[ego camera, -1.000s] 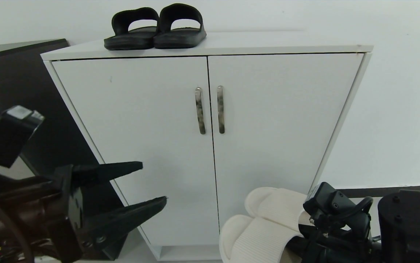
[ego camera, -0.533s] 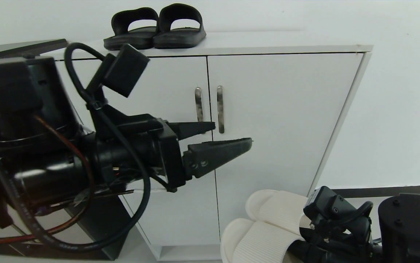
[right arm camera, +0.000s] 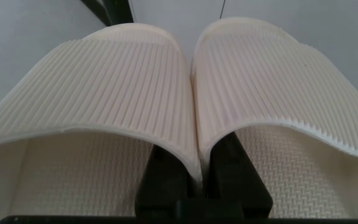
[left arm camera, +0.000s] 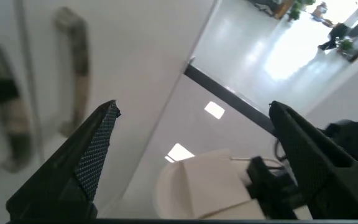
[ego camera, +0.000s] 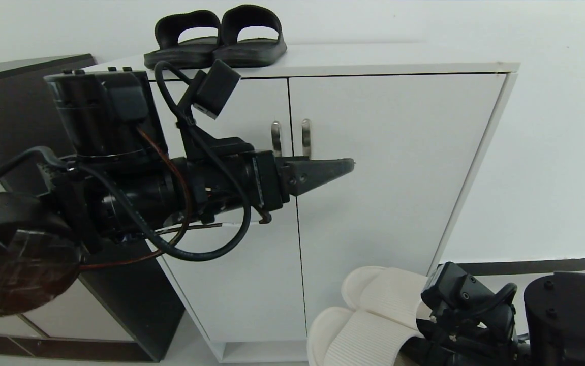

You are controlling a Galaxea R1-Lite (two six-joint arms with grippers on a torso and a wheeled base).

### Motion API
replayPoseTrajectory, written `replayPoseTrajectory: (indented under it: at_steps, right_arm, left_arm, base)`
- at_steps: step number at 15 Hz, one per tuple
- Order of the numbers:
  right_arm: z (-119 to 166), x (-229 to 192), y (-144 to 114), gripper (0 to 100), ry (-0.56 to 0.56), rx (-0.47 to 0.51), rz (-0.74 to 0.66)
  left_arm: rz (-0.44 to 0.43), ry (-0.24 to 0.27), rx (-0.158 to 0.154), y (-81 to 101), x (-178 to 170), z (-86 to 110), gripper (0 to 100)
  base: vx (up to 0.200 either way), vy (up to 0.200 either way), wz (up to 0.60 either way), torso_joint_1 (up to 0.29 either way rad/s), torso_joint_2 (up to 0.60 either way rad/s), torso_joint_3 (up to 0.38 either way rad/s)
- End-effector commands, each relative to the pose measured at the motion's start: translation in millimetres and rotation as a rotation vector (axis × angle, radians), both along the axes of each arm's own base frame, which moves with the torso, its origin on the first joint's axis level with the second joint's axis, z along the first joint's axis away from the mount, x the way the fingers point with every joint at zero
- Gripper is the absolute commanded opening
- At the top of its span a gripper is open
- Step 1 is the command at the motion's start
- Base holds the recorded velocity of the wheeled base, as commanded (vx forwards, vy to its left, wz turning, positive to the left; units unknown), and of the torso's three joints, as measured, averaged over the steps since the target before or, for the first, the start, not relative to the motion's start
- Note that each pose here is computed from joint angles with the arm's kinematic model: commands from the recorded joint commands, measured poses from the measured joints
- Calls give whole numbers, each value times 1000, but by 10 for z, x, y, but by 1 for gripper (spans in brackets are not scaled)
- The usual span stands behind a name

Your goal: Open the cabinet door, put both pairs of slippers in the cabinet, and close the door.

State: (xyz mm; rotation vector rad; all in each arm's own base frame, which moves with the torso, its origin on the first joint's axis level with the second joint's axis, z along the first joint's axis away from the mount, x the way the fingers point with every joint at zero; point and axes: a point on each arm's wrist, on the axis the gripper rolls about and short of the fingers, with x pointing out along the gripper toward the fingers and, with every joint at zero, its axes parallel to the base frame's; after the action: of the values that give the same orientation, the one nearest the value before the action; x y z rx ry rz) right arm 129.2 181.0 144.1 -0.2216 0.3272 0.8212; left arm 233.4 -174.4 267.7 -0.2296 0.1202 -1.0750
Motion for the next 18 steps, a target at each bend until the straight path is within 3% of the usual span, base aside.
replayPoseTrajectory:
  at_steps: [1, 8, 15, 16, 18]
  right_arm:
    - [-16, 4, 8, 0, 3, -6, 0]
    - [-20, 3, 6, 0, 4, -7, 0]
    - [-25, 4, 7, 0, 7, -9, 1]
    - [-25, 4, 7, 0, 7, -9, 1]
    - [-36, -3, -3, 0, 10, -12, 1]
  left_arm:
    - [42, -7, 16, 34, 150, -27, 100]
    - [129, 5, 33, 61, 416, -120, 100]
    - [135, 19, 46, -10, 543, -203, 100]
    - [134, 22, 48, -18, 547, -213, 0]
    - [132, 13, 52, -23, 545, -211, 0]
  base:
    - [0, 0, 0, 0, 0, 0]
    - [0, 0, 0, 0, 0, 0]
    - [0, 0, 0, 0, 0, 0]
    - [0, 0, 0, 0, 0, 0]
    - [0, 0, 0, 0, 0, 0]
